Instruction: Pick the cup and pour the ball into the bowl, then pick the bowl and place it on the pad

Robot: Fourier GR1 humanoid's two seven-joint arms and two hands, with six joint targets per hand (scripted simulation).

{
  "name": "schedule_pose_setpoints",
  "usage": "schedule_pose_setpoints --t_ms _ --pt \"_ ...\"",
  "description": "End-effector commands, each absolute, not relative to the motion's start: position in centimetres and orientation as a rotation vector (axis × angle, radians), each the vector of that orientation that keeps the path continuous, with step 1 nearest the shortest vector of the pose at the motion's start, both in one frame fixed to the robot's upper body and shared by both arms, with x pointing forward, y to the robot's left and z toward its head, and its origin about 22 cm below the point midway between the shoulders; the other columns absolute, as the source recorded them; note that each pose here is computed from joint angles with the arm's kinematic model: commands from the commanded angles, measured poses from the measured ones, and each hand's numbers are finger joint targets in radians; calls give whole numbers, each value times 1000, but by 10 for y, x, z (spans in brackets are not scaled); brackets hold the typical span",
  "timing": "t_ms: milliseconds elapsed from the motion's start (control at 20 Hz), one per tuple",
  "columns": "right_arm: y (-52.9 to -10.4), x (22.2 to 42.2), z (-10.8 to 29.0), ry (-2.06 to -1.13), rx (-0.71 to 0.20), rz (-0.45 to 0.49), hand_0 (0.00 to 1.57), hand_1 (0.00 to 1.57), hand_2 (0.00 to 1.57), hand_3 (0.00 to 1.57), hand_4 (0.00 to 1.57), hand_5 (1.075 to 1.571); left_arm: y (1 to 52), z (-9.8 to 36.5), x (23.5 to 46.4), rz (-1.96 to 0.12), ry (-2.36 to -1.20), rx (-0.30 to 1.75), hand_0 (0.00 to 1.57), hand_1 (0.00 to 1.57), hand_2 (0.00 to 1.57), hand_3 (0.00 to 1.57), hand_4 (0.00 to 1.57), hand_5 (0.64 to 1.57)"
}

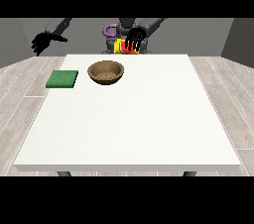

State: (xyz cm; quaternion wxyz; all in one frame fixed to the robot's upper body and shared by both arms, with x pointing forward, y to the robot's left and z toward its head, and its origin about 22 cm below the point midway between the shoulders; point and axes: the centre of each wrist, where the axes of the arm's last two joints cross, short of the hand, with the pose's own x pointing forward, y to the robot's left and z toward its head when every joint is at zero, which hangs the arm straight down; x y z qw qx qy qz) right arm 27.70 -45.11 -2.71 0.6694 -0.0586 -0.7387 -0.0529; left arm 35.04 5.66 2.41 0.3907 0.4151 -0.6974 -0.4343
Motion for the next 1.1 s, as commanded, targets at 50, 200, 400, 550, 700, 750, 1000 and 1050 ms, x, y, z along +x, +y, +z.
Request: schedule_pose_setpoints --t_ms 50,200,400,550,700,750,1000,1050 --pt "-433 307 -10 -1679 -139 -90 0 0 0 143 0 1530 40 33 348 -1230 -1804 1184 520 520 1571 1571 841 1571" --pt "-443 316 9 -1733 -99 -82 0 0 0 337 0 1525 29 47 352 -1286 -1824 1280 432 432 1571 1571 900 1571" --pt "-406 332 -2 -1687 -59 -66 0 0 0 271 0 1528 25 34 337 -1390 -1747 1301 376 376 1571 1571 835 1569" --pt "-414 335 6 -1697 -38 -59 0 0 0 252 0 1525 18 17 317 -1483 -1746 1329 0 0 1571 1571 913 1547" --pt "-400 344 5 -1737 -32 -57 0 0 0 217 0 1522 4 39 323 -1607 -1723 1412 0 0 1571 1571 1163 1452" --pt "-407 331 -5 -1720 -38 -44 0 0 0 190 0 1521 15 15 318 -1681 -1697 1363 0 0 1571 1571 1196 1434" --pt "-412 342 11 -1718 -55 -77 0 0 0 181 0 1519 -8 63 332 -1833 -1661 1513 702 702 1571 1571 1199 1416" --pt "-407 330 -11 -1717 -13 -59 0 0 0 239 0 1521 -11 71 338 -1866 -1644 1594 769 769 1571 1571 1200 1416"
